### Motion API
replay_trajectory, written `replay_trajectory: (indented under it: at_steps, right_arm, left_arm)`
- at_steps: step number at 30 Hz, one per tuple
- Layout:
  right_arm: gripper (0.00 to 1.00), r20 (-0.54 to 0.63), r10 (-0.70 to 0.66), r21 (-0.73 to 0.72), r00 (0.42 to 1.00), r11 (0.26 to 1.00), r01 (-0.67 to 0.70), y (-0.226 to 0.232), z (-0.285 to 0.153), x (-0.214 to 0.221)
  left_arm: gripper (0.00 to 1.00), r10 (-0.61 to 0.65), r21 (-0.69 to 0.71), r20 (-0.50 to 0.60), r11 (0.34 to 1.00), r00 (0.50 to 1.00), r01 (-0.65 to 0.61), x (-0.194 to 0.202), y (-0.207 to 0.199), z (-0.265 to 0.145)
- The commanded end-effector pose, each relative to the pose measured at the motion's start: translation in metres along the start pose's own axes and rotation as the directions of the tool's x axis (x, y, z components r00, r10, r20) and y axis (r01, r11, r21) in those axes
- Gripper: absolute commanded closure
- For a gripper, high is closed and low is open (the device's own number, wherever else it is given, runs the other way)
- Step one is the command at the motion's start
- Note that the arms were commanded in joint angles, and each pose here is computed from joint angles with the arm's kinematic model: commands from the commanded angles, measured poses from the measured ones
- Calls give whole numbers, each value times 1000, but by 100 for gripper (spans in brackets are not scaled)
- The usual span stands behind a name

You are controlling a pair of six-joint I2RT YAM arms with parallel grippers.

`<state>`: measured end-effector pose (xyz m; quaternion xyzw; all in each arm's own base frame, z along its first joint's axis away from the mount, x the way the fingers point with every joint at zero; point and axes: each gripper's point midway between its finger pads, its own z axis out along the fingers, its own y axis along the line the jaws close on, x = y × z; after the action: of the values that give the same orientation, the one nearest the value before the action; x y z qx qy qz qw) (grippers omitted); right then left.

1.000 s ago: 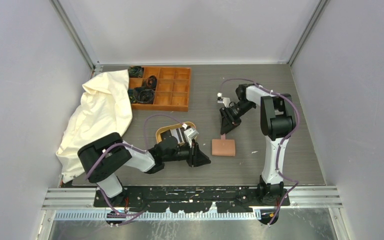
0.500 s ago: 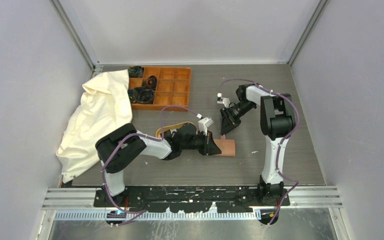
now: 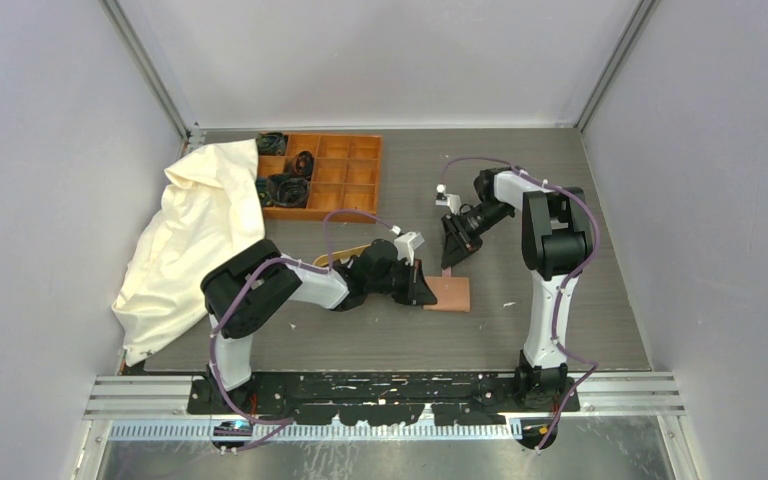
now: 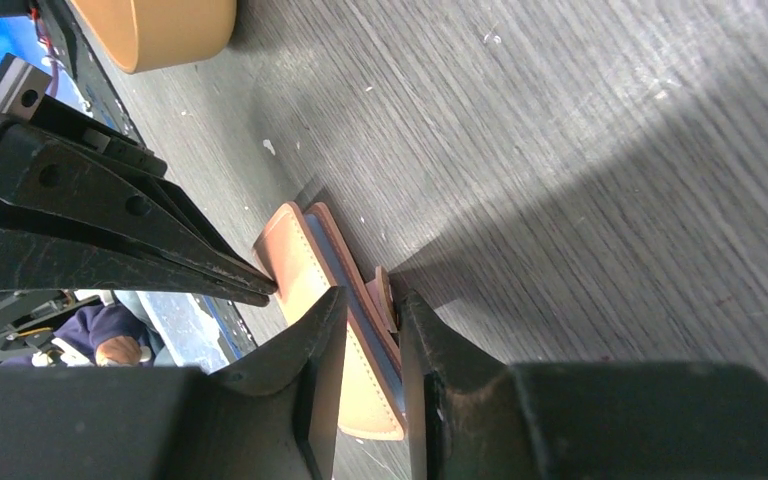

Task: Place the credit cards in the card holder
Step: Close the card holder at the center of the board.

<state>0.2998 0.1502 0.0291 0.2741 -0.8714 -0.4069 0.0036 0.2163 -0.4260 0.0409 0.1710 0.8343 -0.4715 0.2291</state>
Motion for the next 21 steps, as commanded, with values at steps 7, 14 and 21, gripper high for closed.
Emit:
replay_trajectory:
  at_steps: [7,14,21]
  right_arm:
    - [69,87,-38,-46,995,998,42,20,-20,-14]
    - [71,96,-32,-61,995,997,38,21,-24,-13]
    - [74,97,-31,-75,995,996,38,23,-27,-13]
  left_arm:
    - [100,-16,-78,-9,997,1000,15,0,21,1]
    - [100,-17,-75,-18,997,1000,16,1,22,2]
    - [100,-16,-78,-26,997,1000,14,3,22,3]
